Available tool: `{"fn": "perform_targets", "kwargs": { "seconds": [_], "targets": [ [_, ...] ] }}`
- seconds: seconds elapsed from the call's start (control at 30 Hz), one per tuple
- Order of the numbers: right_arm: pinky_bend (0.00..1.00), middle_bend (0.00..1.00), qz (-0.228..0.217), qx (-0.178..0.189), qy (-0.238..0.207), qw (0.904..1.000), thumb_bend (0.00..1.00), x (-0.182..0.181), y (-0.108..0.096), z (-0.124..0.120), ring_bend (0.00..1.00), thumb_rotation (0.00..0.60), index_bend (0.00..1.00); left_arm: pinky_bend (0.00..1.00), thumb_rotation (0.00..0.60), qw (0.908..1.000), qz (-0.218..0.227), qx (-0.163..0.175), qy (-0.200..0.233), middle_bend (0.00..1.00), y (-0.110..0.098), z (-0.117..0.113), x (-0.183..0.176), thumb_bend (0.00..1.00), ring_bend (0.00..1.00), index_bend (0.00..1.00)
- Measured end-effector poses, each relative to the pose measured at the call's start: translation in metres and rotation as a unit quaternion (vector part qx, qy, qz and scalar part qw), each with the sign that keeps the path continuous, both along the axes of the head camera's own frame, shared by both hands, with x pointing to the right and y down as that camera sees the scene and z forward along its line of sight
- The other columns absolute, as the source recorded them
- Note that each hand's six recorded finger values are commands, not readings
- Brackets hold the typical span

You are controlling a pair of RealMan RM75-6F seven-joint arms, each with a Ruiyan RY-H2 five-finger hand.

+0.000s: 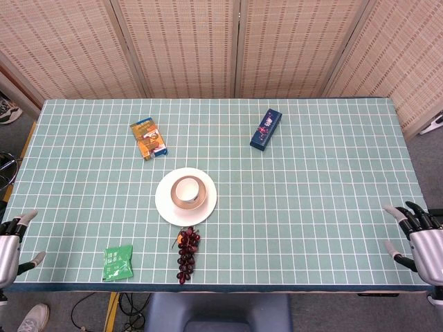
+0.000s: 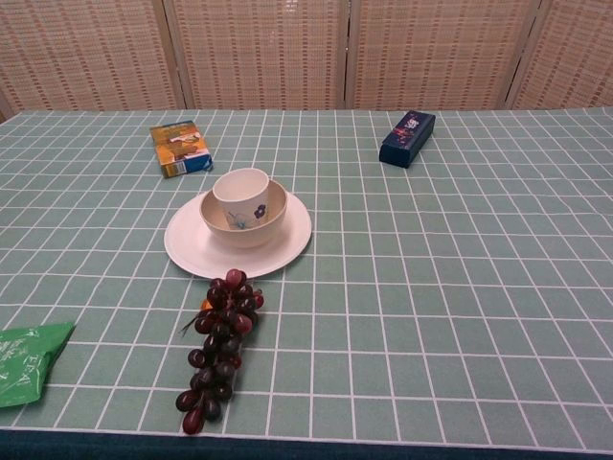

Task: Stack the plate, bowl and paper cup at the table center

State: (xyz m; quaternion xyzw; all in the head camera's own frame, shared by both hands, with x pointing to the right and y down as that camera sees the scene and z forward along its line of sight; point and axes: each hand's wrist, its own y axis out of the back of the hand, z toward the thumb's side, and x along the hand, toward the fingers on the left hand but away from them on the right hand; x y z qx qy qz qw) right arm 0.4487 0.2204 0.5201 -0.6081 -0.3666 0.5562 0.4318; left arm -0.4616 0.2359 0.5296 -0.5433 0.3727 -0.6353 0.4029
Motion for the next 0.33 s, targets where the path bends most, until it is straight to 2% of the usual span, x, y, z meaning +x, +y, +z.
{"fn": "perform_targets", "kwargs": {
  "seconds": [0.33],
  "targets": [
    [0.29,0.27,0.013,-0.003,0.001,0.9999,0.26,0.0069,0.0072,-0.0027,0.14,0.6,0.21,0.39,0.6,1.0,0.004,0.001,0.004,0.28,-0.0011,0.0031,0.0033,0.0,0.33,0.19]
  ]
}}
